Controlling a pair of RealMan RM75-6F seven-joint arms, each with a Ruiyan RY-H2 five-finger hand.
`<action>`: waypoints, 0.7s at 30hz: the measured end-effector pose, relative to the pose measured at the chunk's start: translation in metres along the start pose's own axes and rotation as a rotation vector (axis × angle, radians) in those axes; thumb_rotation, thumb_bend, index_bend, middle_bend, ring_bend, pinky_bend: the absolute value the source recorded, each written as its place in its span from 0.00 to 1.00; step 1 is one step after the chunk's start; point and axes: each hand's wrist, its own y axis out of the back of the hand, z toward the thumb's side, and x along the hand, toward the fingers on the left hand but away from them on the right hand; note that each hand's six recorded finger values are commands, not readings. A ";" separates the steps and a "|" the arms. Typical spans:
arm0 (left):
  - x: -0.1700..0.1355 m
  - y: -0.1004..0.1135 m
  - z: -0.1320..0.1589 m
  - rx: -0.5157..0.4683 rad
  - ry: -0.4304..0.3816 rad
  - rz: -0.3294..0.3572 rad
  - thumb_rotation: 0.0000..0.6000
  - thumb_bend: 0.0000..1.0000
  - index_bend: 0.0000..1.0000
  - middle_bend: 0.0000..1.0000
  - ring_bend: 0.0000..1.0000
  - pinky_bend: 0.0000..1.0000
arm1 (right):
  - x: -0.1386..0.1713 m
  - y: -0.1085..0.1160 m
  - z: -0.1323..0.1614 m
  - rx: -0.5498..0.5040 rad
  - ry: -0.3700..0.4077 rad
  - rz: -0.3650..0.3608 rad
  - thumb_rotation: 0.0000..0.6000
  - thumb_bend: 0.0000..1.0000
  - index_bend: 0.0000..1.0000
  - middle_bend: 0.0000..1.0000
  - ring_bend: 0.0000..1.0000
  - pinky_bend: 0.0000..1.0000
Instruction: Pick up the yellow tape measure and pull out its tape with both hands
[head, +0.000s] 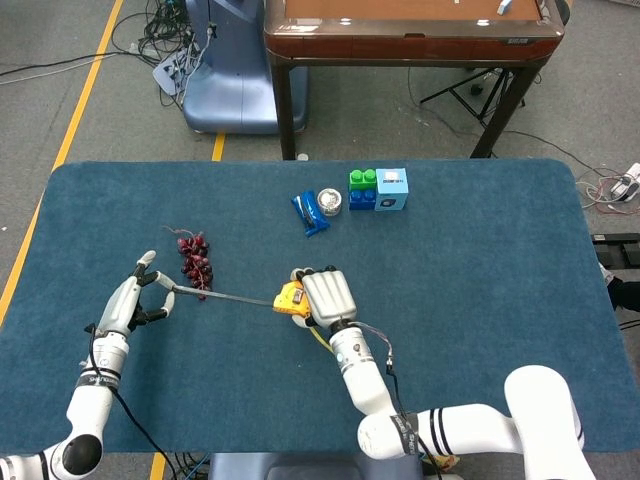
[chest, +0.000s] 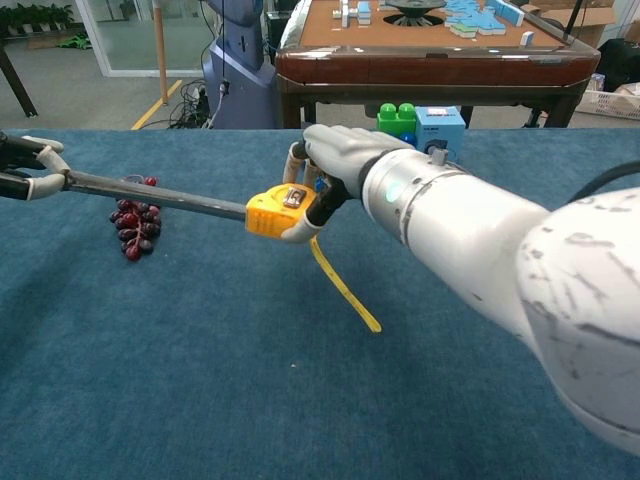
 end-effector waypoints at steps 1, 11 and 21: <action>-0.001 0.001 0.000 0.002 -0.003 0.002 1.00 0.46 0.56 0.00 0.00 0.00 | 0.002 0.001 -0.003 0.002 0.002 -0.001 1.00 0.50 0.59 0.59 0.43 0.27; -0.014 0.011 -0.004 0.031 -0.043 0.036 1.00 0.46 0.56 0.00 0.00 0.00 | 0.028 0.012 -0.041 0.029 0.023 -0.010 1.00 0.50 0.59 0.59 0.43 0.27; -0.025 0.016 -0.010 0.035 -0.066 0.043 1.00 0.46 0.56 0.00 0.00 0.00 | 0.049 0.006 -0.070 0.009 0.023 -0.003 1.00 0.50 0.60 0.60 0.43 0.27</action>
